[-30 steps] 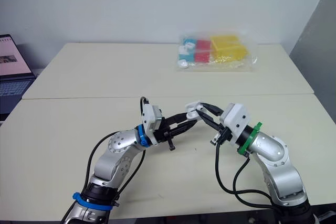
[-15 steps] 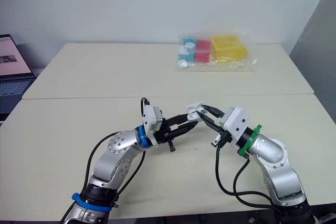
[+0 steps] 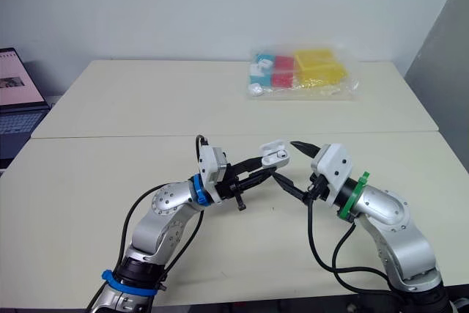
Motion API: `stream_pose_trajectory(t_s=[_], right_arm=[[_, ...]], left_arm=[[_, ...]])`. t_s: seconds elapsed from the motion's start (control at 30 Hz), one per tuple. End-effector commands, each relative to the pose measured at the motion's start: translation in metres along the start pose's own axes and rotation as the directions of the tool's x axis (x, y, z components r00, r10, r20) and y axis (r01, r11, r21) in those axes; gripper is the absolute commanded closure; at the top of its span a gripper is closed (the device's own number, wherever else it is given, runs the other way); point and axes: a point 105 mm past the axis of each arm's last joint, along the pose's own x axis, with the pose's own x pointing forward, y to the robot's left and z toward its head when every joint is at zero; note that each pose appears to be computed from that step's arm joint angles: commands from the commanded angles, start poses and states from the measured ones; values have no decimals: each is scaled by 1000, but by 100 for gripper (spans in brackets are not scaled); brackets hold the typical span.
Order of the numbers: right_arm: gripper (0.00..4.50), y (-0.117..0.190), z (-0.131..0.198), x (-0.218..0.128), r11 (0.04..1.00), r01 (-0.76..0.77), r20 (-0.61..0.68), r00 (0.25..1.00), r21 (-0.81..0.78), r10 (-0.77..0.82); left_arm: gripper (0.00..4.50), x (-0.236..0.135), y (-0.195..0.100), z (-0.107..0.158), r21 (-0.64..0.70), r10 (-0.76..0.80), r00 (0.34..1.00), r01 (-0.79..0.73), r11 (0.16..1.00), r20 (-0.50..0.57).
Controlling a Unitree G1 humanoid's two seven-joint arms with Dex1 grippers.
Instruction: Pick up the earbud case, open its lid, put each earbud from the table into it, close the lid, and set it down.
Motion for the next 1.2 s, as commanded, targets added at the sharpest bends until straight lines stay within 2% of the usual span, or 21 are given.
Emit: stream_pose_trajectory(t_s=[0.03, 0.23, 0.3, 0.37, 0.43, 0.57, 0.7, 0.83, 1.07, 1.2], right_arm=[[57, -3, 23, -11, 999, -8, 32, 999, -31, 9], [57, -21, 24, -36, 1000, 13, -85, 996, 16, -11], [57, -35, 11, -46, 995, 88, -183, 980, 41, -79], [57, -50, -17, -55, 984, 179, -388, 908, 18, -158], [57, -59, -36, -51, 968, 252, -479, 851, 12, -216], [57, -73, -63, -33, 922, 386, -546, 778, 28, -309], [57, -82, -76, -16, 885, 460, -554, 756, 72, -347], [57, -86, -99, -1, 849, 526, -571, 713, 53, -406], [57, -93, -117, 2, 802, 595, -581, 669, 46, -463], [57, -85, -133, -3, 791, 608, -632, 638, 62, -440]], left_arm=[[373, 2, 1, 14, 52, 4, 999, -6, 999, 46], [373, -5, 10, 7, 57, 53, 998, -54, 997, 17], [373, -11, 15, 4, 66, 71, 997, -71, 995, -2], [373, -17, 21, 2, 85, 90, 996, -88, 992, -18], [373, -19, 24, 2, 98, 92, 995, -89, 991, -25], [373, -18, 26, 2, 104, 89, 996, -86, 991, -25], [373, -16, 26, 3, 109, 87, 996, -84, 990, -22], [373, -16, 27, 1, 119, 102, 994, -98, 988, -27], [373, -17, 26, -1, 118, 102, 994, -97, 988, -33], [373, -17, 24, -1, 126, 90, 995, -85, 988, -35]])
